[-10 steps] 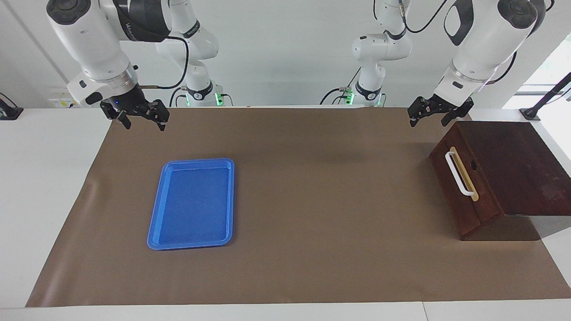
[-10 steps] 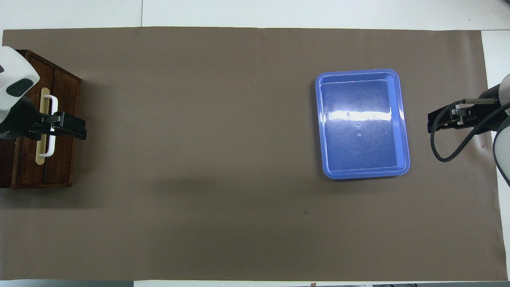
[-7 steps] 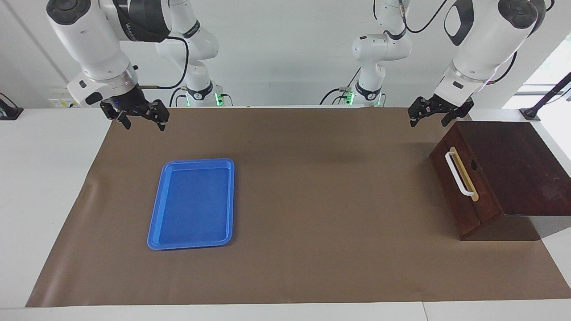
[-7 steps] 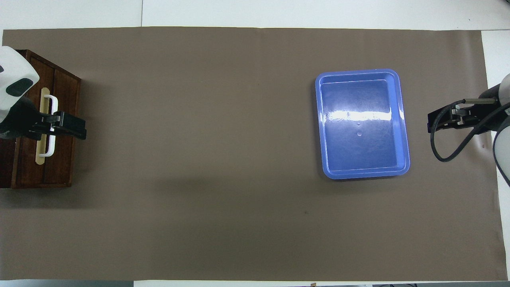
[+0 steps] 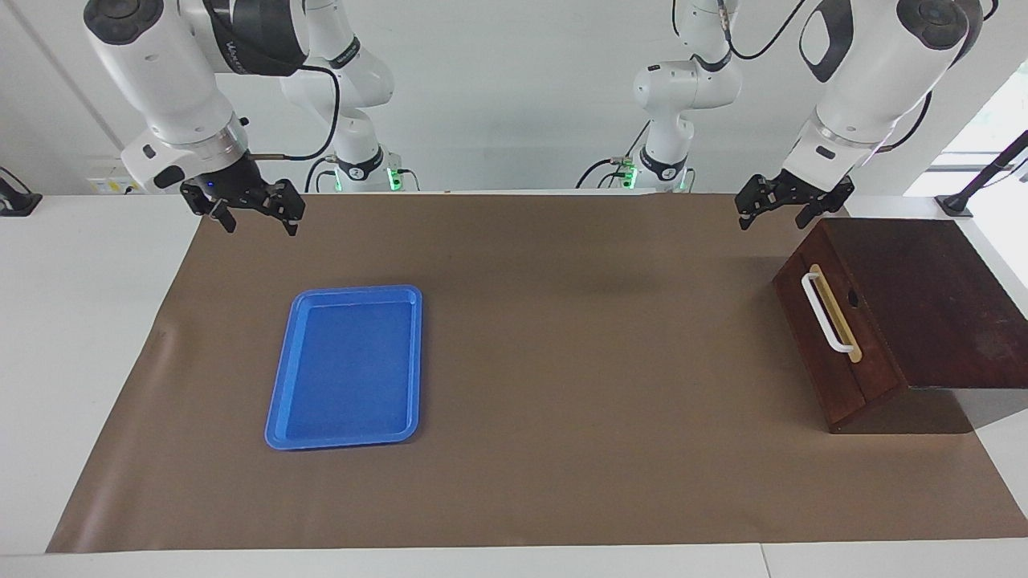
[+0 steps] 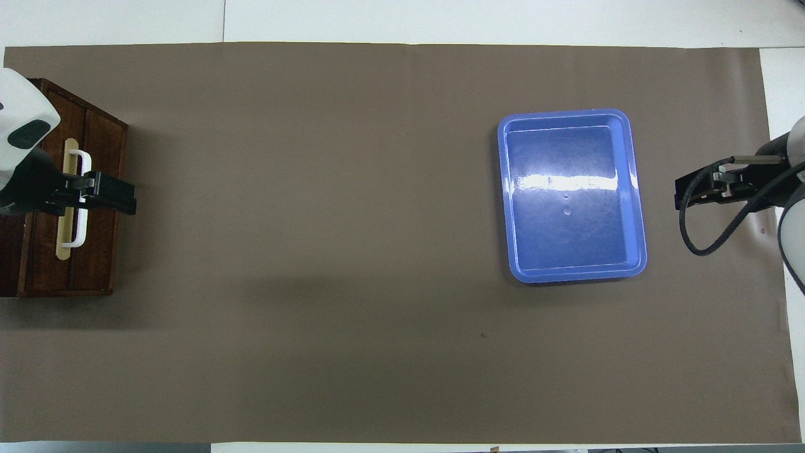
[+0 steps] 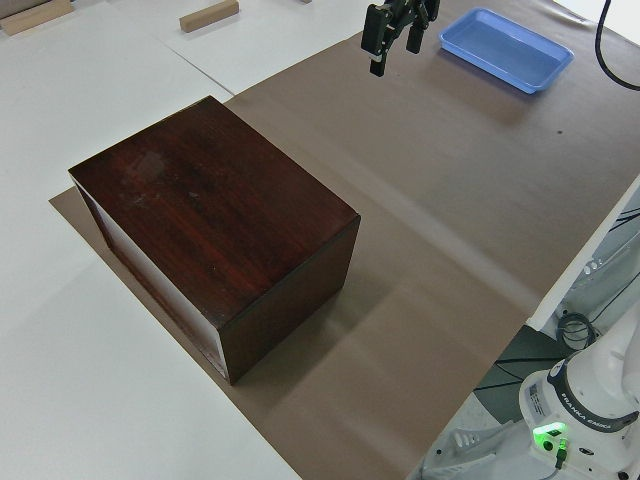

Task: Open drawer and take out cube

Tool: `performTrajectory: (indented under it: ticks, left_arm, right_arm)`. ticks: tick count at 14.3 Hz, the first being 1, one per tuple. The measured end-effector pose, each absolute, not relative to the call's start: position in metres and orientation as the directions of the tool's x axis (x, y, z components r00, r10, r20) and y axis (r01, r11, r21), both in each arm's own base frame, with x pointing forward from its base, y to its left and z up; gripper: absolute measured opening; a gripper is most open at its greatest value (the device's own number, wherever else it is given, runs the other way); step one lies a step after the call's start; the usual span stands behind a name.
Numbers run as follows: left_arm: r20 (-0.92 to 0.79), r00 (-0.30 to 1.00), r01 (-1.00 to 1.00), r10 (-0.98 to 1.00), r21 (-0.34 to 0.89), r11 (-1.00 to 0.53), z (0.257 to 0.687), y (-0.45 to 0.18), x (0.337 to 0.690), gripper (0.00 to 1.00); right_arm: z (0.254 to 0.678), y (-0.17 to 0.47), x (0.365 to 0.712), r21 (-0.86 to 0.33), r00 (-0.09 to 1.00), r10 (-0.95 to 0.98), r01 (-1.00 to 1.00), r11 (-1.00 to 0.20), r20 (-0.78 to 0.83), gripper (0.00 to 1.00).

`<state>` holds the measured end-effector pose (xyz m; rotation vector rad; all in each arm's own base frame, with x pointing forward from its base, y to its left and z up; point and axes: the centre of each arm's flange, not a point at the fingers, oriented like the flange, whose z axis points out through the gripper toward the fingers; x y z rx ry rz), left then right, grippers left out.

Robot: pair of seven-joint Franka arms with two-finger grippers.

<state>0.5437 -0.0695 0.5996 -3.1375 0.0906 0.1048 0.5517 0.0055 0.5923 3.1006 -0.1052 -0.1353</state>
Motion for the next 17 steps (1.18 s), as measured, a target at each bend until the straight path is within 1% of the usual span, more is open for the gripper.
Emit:
performTrajectory:
  ticks: [1,4,6,7,9,11,13,15,17]
  left_arm:
    - [-0.063,0.997,-0.042,-0.042,-0.004,-0.999,0.600,-0.069,0.544,1.00]
    - [-0.021,0.999,-0.038,-0.036,-0.071,-0.997,0.600,-0.066,0.549,1.00]
    - [-0.001,0.999,-0.045,-0.045,-0.108,-0.993,0.588,-0.065,0.555,1.00]
    - [0.005,0.998,-0.060,-0.062,-0.144,-0.988,0.576,-0.066,0.558,1.00]
    - [-0.001,0.991,-0.127,-0.131,-0.257,-0.958,0.540,-0.079,0.565,1.00]
    - [-0.014,0.983,-0.179,-0.185,-0.332,-0.926,0.507,-0.093,0.573,1.00]
    - [-0.027,0.967,-0.242,-0.255,-0.427,-0.871,0.472,-0.097,0.586,1.00]
    - [-0.021,0.953,-0.277,-0.303,-0.476,-0.835,0.451,-0.093,0.594,1.00]
    - [-0.016,0.951,-0.279,-0.310,-0.482,-0.831,0.435,-0.079,0.595,1.00]
  right_arm:
    - [0.593,0.006,0.552,0.039,0.994,-0.069,-0.066,-0.997,-0.085,1.00]
    - [0.594,0.005,0.551,0.039,0.994,-0.070,-0.067,-0.997,-0.082,1.00]
    - [0.594,0.002,0.551,0.039,0.994,-0.075,-0.072,-0.997,-0.082,1.00]
    - [0.594,0.001,0.551,0.039,0.994,-0.077,-0.074,-0.997,-0.082,1.00]
    - [0.594,0.001,0.551,0.039,0.994,-0.077,-0.074,-0.996,-0.082,1.00]
    - [0.595,0.000,0.550,0.039,0.994,-0.080,-0.077,-0.996,-0.081,1.00]
    - [0.595,-0.001,0.550,0.040,0.993,-0.090,-0.087,-0.995,-0.080,1.00]
    - [0.595,0.000,0.550,0.043,0.989,-0.129,-0.126,-0.991,-0.078,1.00]
    - [0.596,0.000,0.550,0.044,0.986,-0.145,-0.142,-0.989,-0.077,1.00]
